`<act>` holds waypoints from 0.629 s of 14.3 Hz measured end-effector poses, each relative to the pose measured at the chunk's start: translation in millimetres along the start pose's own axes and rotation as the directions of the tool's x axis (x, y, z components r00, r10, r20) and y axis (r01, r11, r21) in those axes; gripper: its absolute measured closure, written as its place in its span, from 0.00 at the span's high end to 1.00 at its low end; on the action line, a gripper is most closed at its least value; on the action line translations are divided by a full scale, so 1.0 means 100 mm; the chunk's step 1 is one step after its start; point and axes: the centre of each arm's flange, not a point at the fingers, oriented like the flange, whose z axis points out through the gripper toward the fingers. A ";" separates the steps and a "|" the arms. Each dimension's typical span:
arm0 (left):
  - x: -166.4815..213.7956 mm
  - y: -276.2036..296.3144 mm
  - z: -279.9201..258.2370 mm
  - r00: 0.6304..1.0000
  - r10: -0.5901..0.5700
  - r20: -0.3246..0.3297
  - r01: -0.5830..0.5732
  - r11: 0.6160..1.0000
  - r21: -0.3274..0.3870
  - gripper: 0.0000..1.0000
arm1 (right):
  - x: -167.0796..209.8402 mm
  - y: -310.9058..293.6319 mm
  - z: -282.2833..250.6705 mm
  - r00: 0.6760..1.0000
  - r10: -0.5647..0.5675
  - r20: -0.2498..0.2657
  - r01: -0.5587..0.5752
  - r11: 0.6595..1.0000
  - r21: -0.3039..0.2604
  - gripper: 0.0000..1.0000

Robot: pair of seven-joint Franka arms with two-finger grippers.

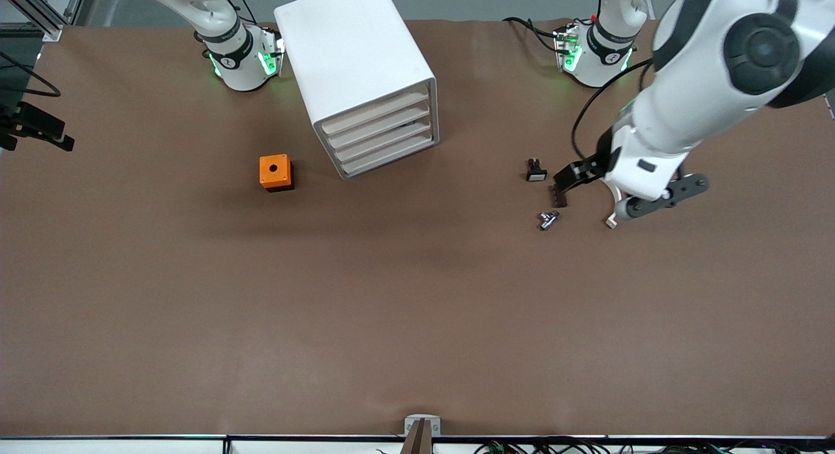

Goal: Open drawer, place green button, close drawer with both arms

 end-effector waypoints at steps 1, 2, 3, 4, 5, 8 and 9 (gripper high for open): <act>0.03 -0.16 -0.09 0.999 0.038 0.003 -0.038 0.999 0.004 1.00 | -0.01 -0.01 -0.01 1.000 -0.001 -0.003 0.001 1.000 0.000 1.00; 0.07 -0.31 -0.16 0.997 0.073 0.005 -0.073 0.997 0.005 1.00 | -0.02 -0.01 -0.03 1.000 -0.003 -0.006 0.003 1.000 0.000 1.00; 0.10 -0.44 -0.21 0.995 0.101 0.006 -0.101 0.995 0.006 1.00 | -0.03 -0.02 -0.04 1.000 -0.004 -0.008 0.004 1.000 0.000 1.00; 0.14 -0.56 -0.25 0.992 0.124 0.006 -0.124 0.992 0.005 1.00 | -0.03 -0.03 -0.05 1.000 -0.007 -0.011 0.007 1.000 0.000 1.00; 0.18 -0.65 -0.27 0.989 0.146 0.006 -0.146 0.989 0.004 1.00 | -0.04 -0.05 -0.07 1.000 -0.009 -0.013 0.009 1.000 0.000 1.00; 0.24 -0.93 -0.35 0.982 0.188 -0.001 -0.188 0.982 0.008 1.00 | -0.05 -0.08 -0.09 1.000 -0.022 -0.017 0.022 1.000 -0.001 1.00; 0.24 -1.06 -0.38 0.979 0.204 -0.001 -0.204 0.979 0.012 1.00 | -0.06 -0.09 -0.10 0.999 -0.036 -0.019 0.036 0.999 -0.001 1.00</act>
